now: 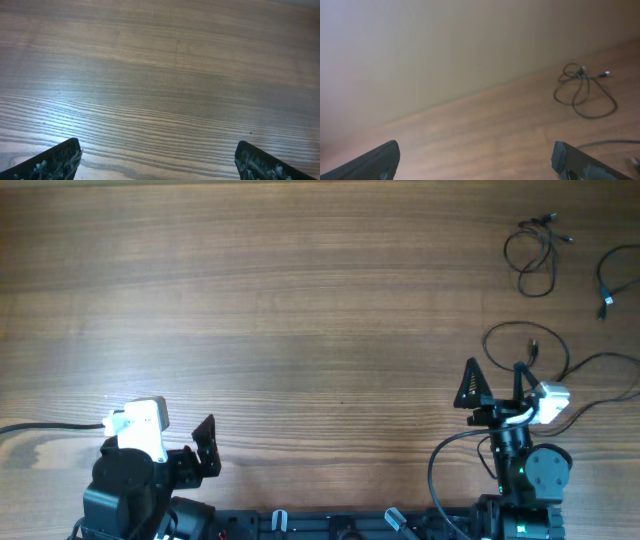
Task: Untangle cables
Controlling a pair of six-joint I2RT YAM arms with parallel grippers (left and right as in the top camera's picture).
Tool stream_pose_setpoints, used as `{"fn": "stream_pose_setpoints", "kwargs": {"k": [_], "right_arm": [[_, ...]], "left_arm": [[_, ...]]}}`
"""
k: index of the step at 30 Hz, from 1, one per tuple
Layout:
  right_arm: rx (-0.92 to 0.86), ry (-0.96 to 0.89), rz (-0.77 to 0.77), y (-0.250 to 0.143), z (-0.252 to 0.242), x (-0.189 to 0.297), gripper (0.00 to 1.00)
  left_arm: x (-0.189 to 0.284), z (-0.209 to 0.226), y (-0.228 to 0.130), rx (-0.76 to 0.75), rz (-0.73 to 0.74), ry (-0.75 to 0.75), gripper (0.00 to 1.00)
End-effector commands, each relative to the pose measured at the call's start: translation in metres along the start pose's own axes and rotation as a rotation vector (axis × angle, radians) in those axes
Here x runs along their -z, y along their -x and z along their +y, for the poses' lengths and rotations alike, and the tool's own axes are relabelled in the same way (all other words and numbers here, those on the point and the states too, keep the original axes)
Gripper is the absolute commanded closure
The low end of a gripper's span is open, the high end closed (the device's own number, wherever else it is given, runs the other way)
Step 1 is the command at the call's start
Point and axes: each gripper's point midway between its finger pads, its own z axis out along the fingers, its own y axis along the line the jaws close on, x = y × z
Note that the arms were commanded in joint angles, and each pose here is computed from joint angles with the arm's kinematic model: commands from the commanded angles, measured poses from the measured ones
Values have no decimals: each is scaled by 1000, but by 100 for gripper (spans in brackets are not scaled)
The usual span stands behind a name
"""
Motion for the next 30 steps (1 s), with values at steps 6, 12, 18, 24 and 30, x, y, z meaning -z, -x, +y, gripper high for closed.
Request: {"fn": "stream_pose_setpoints", "kwargs": {"k": [6, 12, 18, 24, 30], "right_arm": [[212, -4, -2, -1, -1, 1, 0], [442, 35, 7, -5, 9, 0, 0], [449, 26, 5, -4, 8, 0, 0], [449, 26, 5, -4, 8, 0, 0], [449, 26, 5, -4, 8, 0, 0]], "left_arm": [[1, 1, 2, -11, -12, 5, 0], [1, 1, 2, -11, -12, 5, 0], [1, 1, 2, -11, -12, 5, 0], [1, 1, 2, -11, -12, 5, 0], [1, 1, 2, -11, -12, 5, 0]]}}
